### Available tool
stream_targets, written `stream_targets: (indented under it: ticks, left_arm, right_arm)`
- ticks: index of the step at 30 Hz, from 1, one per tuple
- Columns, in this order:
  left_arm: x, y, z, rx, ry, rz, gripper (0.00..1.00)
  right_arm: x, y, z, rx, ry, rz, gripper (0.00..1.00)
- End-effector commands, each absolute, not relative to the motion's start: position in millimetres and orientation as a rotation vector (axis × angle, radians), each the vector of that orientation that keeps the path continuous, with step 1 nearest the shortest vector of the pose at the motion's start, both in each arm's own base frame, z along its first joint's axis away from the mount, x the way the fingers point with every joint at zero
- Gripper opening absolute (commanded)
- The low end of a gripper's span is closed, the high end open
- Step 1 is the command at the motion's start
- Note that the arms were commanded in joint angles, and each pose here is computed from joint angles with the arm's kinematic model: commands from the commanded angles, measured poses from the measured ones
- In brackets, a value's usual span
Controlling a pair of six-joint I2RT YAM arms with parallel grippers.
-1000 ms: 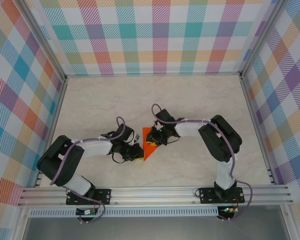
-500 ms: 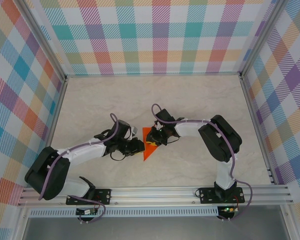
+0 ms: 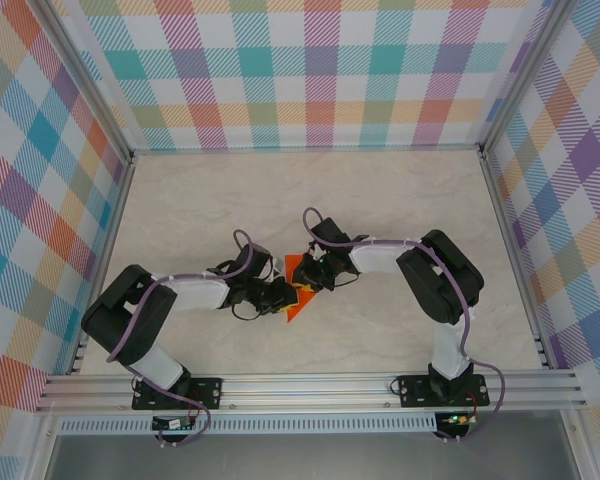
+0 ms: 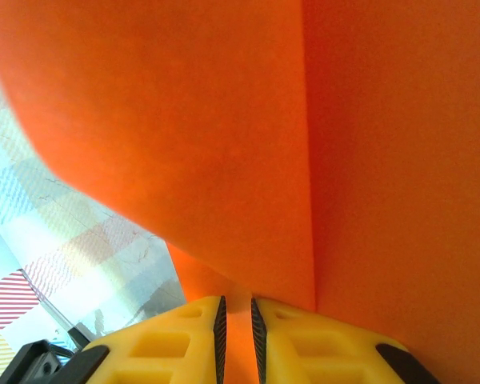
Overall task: Fold a paper plane with a square sheet of paper (pick it up from the middle)
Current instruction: Fourth fold the wing at the center of the table.
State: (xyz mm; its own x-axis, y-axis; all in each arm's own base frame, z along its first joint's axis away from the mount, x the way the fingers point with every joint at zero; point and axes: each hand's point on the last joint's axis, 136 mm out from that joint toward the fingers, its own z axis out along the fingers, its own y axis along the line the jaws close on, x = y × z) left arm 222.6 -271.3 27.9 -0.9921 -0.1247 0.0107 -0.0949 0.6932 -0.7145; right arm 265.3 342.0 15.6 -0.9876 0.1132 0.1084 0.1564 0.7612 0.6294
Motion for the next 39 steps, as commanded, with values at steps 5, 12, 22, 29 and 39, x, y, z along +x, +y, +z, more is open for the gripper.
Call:
stream_targets:
  ticks: [5,12,22,29,39]
  left_arm:
    - [187.1,-259.3,-1.1,-0.172,2.975,-1.185,0.14]
    - [164.5,-238.5,-5.1,-0.125,3.046,-1.081,0.14]
    - [194.1,-249.0,48.8,-0.091,2.856,-1.121,0.14]
    - [215.1,-273.3,76.3,-0.08,2.746,-1.256,0.15]
    - [196.2,-284.1,29.9,-0.086,2.91,-1.256,0.16]
  right_arm:
    - [235.5,310.6,-41.3,-0.29,-2.876,-0.725,0.2]
    - [234.4,309.7,-43.0,-0.292,-2.875,-0.717,0.2]
    - [233.9,309.2,-42.8,-0.297,-2.874,-0.715,0.2]
    - [234.6,310.2,-43.2,-0.294,-2.874,-0.717,0.2]
    - [233.4,309.1,-44.9,-0.295,-2.872,-0.708,0.2]
